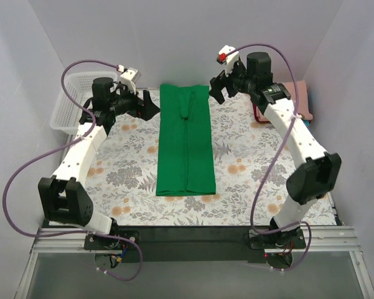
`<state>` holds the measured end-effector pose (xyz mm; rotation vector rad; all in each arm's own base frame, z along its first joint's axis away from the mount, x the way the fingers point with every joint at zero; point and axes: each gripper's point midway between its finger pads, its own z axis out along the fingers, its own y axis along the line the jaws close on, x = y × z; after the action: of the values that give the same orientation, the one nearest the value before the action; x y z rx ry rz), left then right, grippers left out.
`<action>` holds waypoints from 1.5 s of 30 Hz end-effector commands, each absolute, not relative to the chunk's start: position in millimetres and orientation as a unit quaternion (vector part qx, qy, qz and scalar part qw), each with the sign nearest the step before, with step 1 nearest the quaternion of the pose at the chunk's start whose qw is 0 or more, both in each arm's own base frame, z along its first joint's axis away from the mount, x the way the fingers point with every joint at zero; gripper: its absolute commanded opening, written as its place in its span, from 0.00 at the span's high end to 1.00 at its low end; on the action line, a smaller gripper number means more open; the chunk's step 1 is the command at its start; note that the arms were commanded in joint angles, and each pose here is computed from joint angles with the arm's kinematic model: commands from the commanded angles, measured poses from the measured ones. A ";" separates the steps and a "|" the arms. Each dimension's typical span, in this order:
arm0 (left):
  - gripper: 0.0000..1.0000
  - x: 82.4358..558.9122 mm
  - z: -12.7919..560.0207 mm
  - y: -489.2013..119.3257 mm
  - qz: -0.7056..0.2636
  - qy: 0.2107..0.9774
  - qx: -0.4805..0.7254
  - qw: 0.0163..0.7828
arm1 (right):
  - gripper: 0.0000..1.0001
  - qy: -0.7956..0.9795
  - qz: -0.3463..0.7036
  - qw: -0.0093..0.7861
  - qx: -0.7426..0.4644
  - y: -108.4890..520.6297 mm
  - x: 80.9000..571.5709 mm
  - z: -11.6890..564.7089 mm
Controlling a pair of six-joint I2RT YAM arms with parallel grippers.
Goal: Fold and stack the t-shirts
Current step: Fold the tshirt
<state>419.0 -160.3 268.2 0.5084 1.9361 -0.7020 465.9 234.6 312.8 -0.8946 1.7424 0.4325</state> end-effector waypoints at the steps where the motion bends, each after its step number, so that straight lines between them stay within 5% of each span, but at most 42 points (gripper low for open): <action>1: 0.12 402.0 264.9 -153.7 -0.262 0.782 0.257 0.503 | 0.02 0.719 0.102 0.510 -0.461 216.0 440.7 292.5; 5: 0.11 364.7 256.0 -161.2 -0.288 0.768 0.321 0.474 | 0.02 0.681 0.165 0.469 -0.538 232.9 377.5 287.6; 10: 0.09 286.5 202.7 -165.8 -0.331 0.741 0.426 0.401 | 0.03 0.631 0.175 0.370 -0.659 258.9 280.4 194.8; 16: 0.19 217.2 128.3 -168.8 -0.280 0.655 0.582 0.392 | 0.28 0.586 0.169 0.320 -0.725 267.4 213.0 117.4; 20: 0.35 189.1 87.5 -172.5 -0.259 0.637 0.626 0.368 | 0.37 0.584 0.163 0.294 -0.739 262.1 198.8 81.8; 23: 0.39 185.0 73.8 -180.6 -0.253 0.626 0.641 0.364 | 0.41 0.580 0.165 0.287 -0.744 261.0 195.0 70.1; 45: 0.44 182.1 20.1 -183.8 -0.234 0.658 0.646 0.308 | 0.49 0.598 0.180 0.219 -0.750 246.6 167.7 12.4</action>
<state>177.9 -185.2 24.1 1.6929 1.7609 -0.6675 172.1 247.4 22.8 -2.0520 1.6616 0.4953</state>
